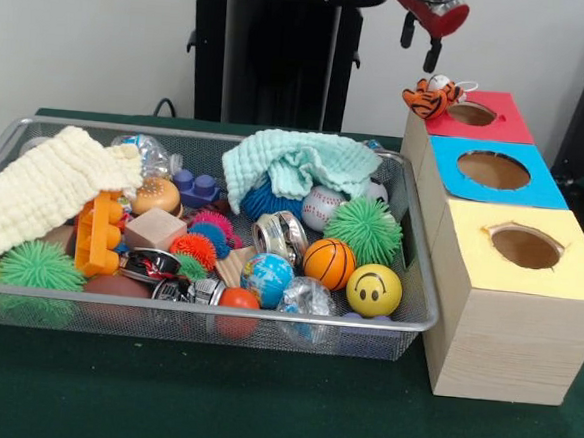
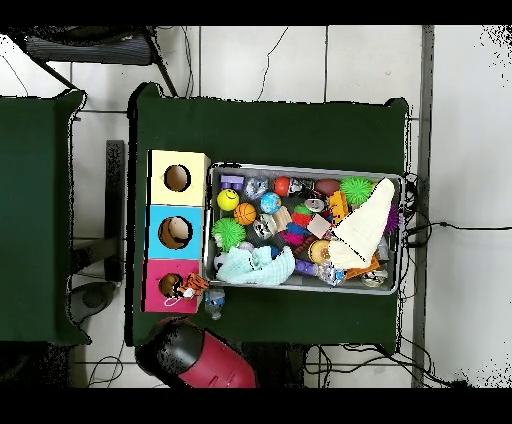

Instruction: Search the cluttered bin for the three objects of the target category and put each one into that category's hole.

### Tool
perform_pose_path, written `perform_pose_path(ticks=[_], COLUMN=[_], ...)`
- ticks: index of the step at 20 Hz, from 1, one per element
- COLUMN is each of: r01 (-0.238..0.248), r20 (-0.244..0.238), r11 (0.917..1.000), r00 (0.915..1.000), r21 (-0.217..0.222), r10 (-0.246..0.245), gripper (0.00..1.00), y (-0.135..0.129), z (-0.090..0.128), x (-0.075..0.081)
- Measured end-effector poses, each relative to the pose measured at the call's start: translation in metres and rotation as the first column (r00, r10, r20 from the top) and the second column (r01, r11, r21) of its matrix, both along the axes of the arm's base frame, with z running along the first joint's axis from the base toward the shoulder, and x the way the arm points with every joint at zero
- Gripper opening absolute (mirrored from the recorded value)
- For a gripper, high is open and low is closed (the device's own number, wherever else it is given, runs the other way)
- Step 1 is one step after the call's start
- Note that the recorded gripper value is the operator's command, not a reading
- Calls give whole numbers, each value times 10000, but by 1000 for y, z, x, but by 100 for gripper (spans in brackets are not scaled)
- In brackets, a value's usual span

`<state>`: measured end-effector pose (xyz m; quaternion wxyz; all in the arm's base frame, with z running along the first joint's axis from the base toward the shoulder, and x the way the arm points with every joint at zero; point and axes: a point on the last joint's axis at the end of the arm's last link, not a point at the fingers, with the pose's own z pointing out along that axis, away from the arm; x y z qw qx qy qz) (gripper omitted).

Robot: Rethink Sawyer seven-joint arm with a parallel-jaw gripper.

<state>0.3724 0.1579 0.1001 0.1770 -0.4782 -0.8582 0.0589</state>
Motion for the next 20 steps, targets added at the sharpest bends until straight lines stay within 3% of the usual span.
perform_pose_path(ticks=[10, 14, 20], r01=[348, 484, 394], r20=[27, 266, 261], r11=[9994, 9988, 9992], r00=[9994, 9985, 9989], r21=[-1, -74, -107], r10=[-348, -481, -391], gripper=[100, 100, 100], y=[-10, -11, -5], z=[-6, -17, -31], x=[7, 15, 13])
